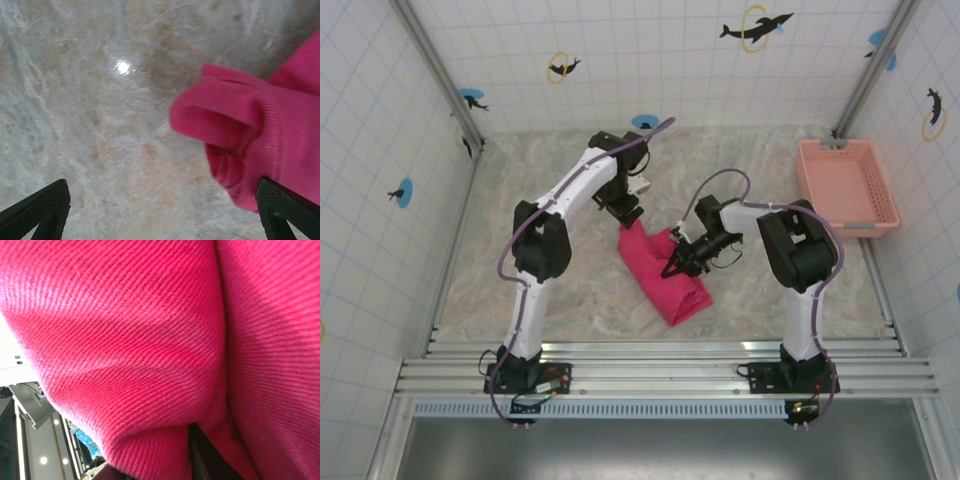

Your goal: Roll up the long pants

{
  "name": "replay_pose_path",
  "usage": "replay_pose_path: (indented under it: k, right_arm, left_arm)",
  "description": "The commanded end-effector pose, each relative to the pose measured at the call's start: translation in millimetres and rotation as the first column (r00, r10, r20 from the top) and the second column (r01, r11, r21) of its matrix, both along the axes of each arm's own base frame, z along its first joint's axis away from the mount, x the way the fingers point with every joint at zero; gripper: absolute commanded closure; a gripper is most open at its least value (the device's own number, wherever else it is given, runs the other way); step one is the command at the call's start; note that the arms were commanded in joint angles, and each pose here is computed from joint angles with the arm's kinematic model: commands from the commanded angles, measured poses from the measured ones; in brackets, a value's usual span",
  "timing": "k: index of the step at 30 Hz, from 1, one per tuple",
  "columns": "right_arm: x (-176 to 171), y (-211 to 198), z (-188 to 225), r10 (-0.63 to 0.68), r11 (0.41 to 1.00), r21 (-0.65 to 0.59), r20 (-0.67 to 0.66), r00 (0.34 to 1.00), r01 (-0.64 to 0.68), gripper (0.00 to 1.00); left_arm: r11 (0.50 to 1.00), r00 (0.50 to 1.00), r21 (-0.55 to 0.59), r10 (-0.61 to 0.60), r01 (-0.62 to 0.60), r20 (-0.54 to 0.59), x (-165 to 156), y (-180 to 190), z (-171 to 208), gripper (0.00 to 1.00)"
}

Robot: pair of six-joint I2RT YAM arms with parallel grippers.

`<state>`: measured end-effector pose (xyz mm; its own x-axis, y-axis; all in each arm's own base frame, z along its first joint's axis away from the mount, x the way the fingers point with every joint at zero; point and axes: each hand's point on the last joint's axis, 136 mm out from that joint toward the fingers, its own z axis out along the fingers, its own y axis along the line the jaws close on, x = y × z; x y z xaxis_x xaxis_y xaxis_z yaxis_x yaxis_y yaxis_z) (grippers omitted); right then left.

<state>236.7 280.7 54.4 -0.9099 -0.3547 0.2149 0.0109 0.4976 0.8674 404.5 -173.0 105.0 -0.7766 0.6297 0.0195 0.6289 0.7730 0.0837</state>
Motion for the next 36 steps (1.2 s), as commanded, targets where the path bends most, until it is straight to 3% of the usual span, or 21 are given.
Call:
replay_pose_path:
  k: [1, 13, 15, 18, 21, 28, 36]
  right_arm:
    - [-14, -36, -71, -0.006, 0.951, -0.309, -0.048, 0.999, -0.009, 0.88]
    - [11, -53, -76, -0.021, 0.943, -0.331, -0.026, 0.999, 0.011, 0.83]
    - [16, -58, -74, -0.009, 0.938, -0.347, -0.006, 1.000, 0.006, 0.76]
    - [30, -71, -62, 0.048, 0.913, -0.407, 0.074, 0.996, -0.014, 0.57]
    - [53, -87, -33, 0.148, 0.866, -0.499, 0.215, 0.965, -0.021, 0.49]
    - [77, -109, 41, 0.339, 0.760, -0.649, 0.454, 0.824, 0.045, 0.40]
    - [21, -82, 51, 0.673, 0.634, -0.772, 0.518, 0.528, -0.051, 0.35]
  left_arm:
    - [0.998, 1.000, -0.067, 0.005, -0.005, -0.006, -18, -18, 17, 0.03]
    - [0.996, 0.991, -0.078, -0.047, 0.037, -0.128, -43, -61, -39, 0.03]
    - [0.997, 0.987, -0.064, -0.052, 0.042, -0.152, -46, -61, -49, 0.03]
    - [0.998, 0.977, -0.031, -0.051, 0.045, -0.207, -52, -59, -72, 0.03]
    - [0.999, 0.970, -0.015, -0.051, 0.049, -0.237, -56, -58, -83, 0.02]
    - [0.999, 0.958, -0.002, -0.053, 0.054, -0.281, -58, -58, -95, 0.03]
    - [0.999, 0.960, -0.016, -0.048, 0.045, -0.276, -54, -64, -99, 0.03]
